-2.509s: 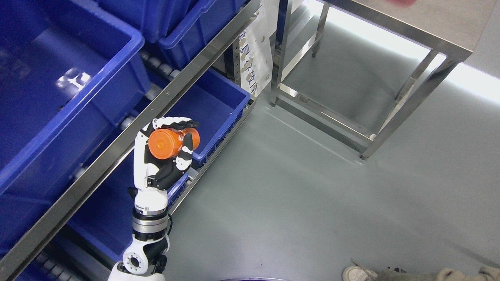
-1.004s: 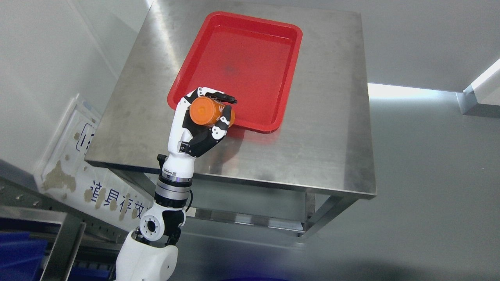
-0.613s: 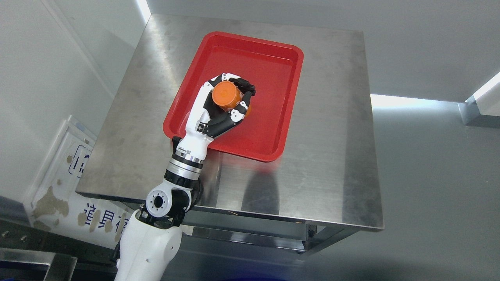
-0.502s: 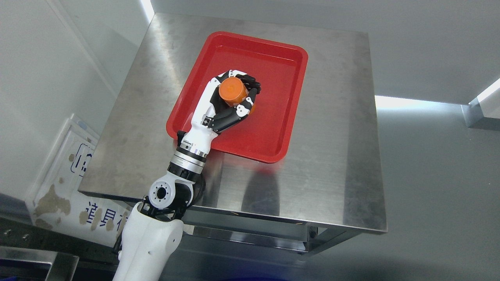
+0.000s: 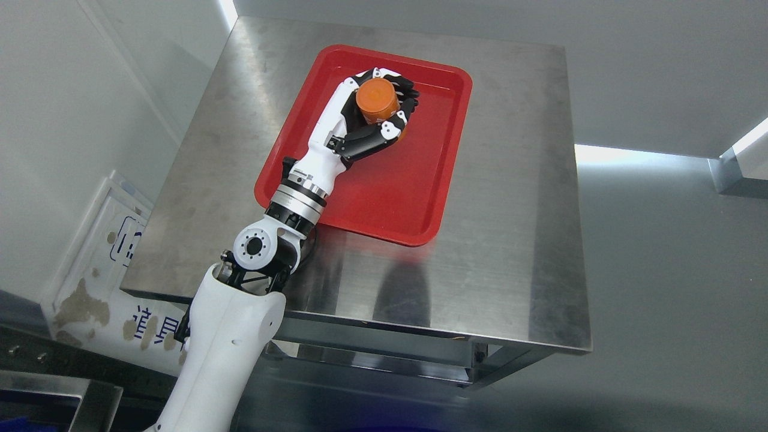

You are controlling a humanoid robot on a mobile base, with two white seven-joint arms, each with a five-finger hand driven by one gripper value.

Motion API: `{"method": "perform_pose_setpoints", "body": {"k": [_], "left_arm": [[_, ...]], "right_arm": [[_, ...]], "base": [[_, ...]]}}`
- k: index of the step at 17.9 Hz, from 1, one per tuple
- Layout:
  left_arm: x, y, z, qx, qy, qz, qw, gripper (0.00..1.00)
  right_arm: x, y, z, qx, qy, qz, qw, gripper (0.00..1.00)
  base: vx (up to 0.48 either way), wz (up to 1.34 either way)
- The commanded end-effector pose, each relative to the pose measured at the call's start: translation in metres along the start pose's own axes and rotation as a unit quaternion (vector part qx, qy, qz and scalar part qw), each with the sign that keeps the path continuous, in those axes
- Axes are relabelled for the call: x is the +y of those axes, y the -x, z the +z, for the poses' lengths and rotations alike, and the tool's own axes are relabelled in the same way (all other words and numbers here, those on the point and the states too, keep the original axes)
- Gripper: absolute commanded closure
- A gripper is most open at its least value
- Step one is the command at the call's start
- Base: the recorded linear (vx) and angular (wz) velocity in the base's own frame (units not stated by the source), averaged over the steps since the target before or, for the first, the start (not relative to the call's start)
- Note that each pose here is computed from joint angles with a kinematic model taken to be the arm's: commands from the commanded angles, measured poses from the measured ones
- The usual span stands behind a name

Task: Grab orange capacitor from left shelf to right desk
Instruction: 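Move the left hand over the red tray and lower the capacitor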

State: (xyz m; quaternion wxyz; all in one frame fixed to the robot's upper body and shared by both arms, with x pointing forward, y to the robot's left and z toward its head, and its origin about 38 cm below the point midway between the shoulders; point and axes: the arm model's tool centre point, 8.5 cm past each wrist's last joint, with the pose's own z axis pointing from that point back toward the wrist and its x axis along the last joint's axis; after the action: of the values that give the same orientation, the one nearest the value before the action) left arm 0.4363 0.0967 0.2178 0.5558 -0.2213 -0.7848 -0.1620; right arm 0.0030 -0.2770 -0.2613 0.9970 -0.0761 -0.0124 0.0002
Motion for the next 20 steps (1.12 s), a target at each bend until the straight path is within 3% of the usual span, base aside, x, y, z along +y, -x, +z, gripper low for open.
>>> {"method": "perform_pose_setpoints", "body": {"k": [1, 4, 13, 17, 20], "left_arm": [[0.011, 0.004, -0.034, 0.059, 0.013, -0.04, 0.997, 0.93], [0.024, 0.019, -0.046, 0.095, 0.005, -0.066, 0.993, 0.93], [0.03, 0.03, -0.043, 0.126, -0.004, -0.082, 0.989, 0.9], [0.035, 0.031, -0.041, 0.134, -0.012, -0.078, 0.988, 0.8], [0.039, 0.03, -0.041, 0.145, -0.017, -0.074, 0.986, 0.62]], "right_arm": [[-0.011, 0.008, -0.001, 0.003, 0.009, -0.003, 1.0, 0.0], [-0.011, 0.008, -0.001, 0.002, 0.009, -0.003, 1.0, 0.0], [-0.011, 0.008, -0.001, 0.003, 0.009, -0.003, 1.0, 0.0], [-0.011, 0.008, -0.001, 0.003, 0.009, -0.003, 1.0, 0.0], [-0.011, 0.008, -0.001, 0.003, 0.009, -0.003, 1.0, 0.0]], "base": [[0.0, 0.0], [0.0, 0.0], [0.0, 0.0], [0.0, 0.0], [0.0, 0.0]]}}
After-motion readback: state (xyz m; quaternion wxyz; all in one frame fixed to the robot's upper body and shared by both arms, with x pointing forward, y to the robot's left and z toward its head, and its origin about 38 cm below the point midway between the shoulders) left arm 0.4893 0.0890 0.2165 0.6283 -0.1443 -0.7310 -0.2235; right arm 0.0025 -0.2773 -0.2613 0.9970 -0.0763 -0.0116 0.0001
